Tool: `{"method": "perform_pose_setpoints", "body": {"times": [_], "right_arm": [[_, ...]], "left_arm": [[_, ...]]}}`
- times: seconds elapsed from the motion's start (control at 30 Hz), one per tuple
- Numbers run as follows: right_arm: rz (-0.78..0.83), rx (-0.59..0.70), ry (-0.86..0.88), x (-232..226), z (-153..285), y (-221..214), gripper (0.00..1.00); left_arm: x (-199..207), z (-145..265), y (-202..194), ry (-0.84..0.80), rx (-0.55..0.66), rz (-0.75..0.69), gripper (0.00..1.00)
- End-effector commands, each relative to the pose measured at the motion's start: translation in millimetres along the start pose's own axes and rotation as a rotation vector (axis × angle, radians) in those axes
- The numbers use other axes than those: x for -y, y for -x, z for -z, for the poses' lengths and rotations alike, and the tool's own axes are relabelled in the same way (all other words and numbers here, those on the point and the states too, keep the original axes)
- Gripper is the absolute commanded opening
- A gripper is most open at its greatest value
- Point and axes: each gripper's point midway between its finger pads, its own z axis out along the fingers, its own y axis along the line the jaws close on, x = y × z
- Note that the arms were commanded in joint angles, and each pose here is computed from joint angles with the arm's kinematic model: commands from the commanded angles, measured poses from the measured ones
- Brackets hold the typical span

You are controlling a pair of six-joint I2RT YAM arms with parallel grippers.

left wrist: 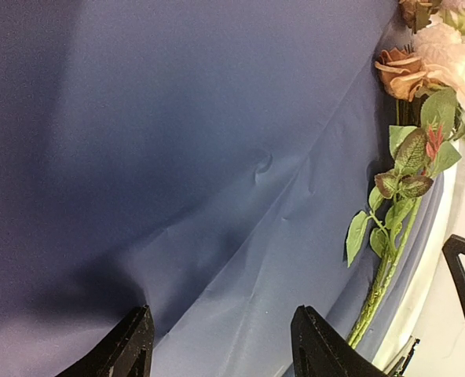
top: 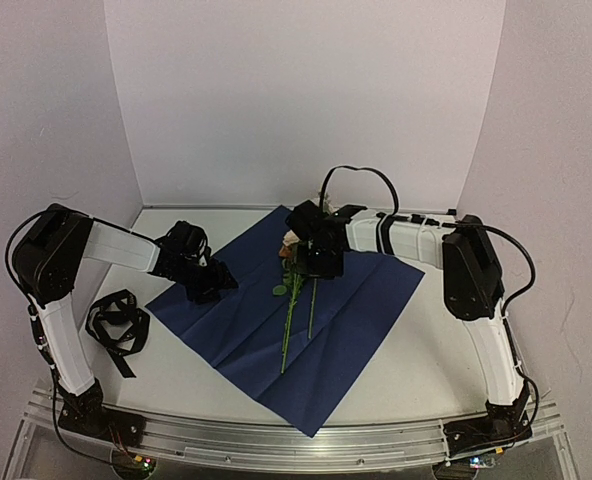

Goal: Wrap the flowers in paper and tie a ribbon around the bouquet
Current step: Adjust the fake flower on the flattened wrapping paper.

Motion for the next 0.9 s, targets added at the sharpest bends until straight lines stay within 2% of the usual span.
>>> {"method": "perform_pose_setpoints", "body": {"times": [0.0,0.07,0.17,0.5,0.87], "right_arm": [[0.025,0.0,0.015,-0.4,6.1,2.4,0.4],[0.035,0.006,0.035,-2.6,14.7,5.8,0.48],[0.041,0.003,0.077,-10.2,24.7,9.6,0.5],[0.076,-0.071,0.124,-40.5,0.8,-3.2,0.53],[0.087,-0.108,0.078,-42.3,-34.3,-18.7,0.51]], "left_arm": [[-0.5,-5.2,0.4,0.005,-0.014,-0.003,0.62],[-0.7,-5.5,0.1,0.005,-0.015,-0.004,0.62],[-0.6,-5.5,0.5,0.003,-0.014,-0.003,0.62],[0.3,-5.3,0.9,0.004,-0.015,-0.006,0.62],[1.5,-3.8,2.2,0.008,-0.015,-0.014,0.62]]}}
